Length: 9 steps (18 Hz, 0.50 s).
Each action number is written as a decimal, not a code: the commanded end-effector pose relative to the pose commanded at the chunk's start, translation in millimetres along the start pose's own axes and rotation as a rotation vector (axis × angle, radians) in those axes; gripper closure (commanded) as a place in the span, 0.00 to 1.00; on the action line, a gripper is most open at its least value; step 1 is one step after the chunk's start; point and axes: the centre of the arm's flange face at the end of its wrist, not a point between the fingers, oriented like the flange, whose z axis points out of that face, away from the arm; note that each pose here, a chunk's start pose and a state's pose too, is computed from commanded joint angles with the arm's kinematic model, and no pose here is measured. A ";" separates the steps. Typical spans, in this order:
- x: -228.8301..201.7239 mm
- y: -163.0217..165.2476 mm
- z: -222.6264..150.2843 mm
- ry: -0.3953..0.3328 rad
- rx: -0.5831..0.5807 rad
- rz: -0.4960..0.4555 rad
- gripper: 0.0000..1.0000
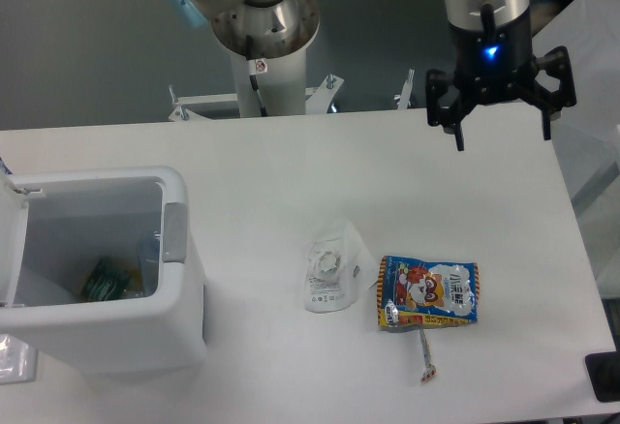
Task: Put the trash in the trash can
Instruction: 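Move the open gripper toward the clear plastic wrapper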
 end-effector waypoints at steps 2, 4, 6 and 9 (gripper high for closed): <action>0.1 -0.7 1.7 -0.003 -0.003 0.000 0.00; 0.4 -1.6 1.0 0.003 0.005 -0.002 0.00; 1.7 -0.7 3.4 0.009 0.001 -0.001 0.00; 8.1 2.2 19.9 0.033 -0.014 0.003 0.00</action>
